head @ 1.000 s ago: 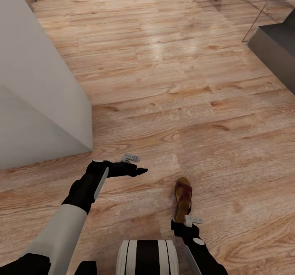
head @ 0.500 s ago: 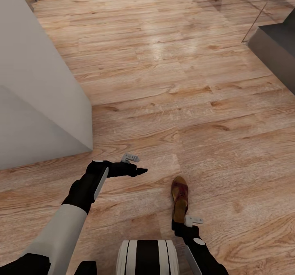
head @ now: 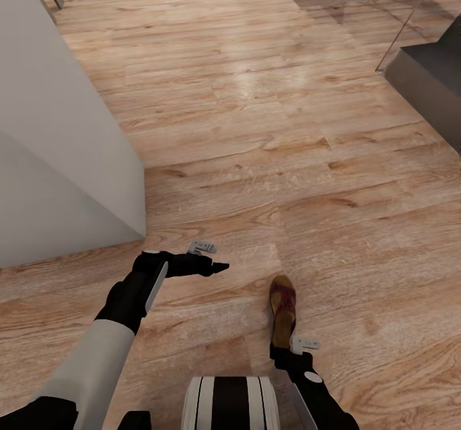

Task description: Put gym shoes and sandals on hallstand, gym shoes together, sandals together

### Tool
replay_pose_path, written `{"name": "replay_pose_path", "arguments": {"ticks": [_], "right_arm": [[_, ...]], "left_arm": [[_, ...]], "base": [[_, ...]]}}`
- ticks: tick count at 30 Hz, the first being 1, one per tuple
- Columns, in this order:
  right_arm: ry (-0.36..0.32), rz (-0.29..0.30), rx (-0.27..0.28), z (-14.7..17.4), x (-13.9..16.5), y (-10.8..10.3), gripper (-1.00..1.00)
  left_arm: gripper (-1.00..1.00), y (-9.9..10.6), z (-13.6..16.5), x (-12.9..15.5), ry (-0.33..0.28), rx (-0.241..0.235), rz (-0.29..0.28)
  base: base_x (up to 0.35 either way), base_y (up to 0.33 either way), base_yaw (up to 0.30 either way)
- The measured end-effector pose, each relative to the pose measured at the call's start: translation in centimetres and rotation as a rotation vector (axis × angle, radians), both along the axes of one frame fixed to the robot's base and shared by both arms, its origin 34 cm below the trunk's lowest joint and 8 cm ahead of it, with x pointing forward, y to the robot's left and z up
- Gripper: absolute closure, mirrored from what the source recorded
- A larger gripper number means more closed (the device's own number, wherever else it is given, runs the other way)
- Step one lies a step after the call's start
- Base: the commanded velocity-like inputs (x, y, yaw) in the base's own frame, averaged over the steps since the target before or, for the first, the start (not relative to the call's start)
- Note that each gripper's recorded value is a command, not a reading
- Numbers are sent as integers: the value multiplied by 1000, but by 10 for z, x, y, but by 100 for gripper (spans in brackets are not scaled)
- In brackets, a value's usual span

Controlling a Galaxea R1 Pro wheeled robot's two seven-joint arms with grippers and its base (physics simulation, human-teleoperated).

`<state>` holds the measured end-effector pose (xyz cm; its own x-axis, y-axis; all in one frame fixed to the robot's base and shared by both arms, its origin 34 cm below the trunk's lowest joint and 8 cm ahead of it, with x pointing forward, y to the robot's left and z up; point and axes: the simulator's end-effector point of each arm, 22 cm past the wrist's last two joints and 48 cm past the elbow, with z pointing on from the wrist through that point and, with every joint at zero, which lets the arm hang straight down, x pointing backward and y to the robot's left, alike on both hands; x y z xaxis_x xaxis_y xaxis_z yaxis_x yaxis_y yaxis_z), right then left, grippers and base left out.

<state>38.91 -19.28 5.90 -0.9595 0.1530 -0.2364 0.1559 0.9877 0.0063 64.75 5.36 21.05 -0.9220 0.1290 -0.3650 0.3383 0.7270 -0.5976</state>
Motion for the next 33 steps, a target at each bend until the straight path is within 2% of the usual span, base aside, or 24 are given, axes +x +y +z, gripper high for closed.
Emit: {"name": "replay_pose_path", "arguments": {"ticks": [10, 17, 25, 29, 33], "right_arm": [[-52, 4, -9, 15, 22, -7, 100], [-82, 3, -11, 26, 35, -8, 100], [-117, 4, -11, 38, 49, -7, 100], [-146, 3, -13, 45, 58, -8, 100], [-188, 20, -71, 53, 70, -47, 100]], "left_arm": [[-100, 12, 21, 12, -42, 18, 5], [-100, 28, 32, 19, -75, 45, 7], [-100, 53, 29, 1, -61, 84, 11], [-100, 57, 33, -2, -77, 90, 12], [-100, 72, 28, -15, -79, 117, 15]], "base": [[0, 0, 0], [0, 0, 0], [0, 0, 0], [0, 0, 0], [0, 0, -36]]}}
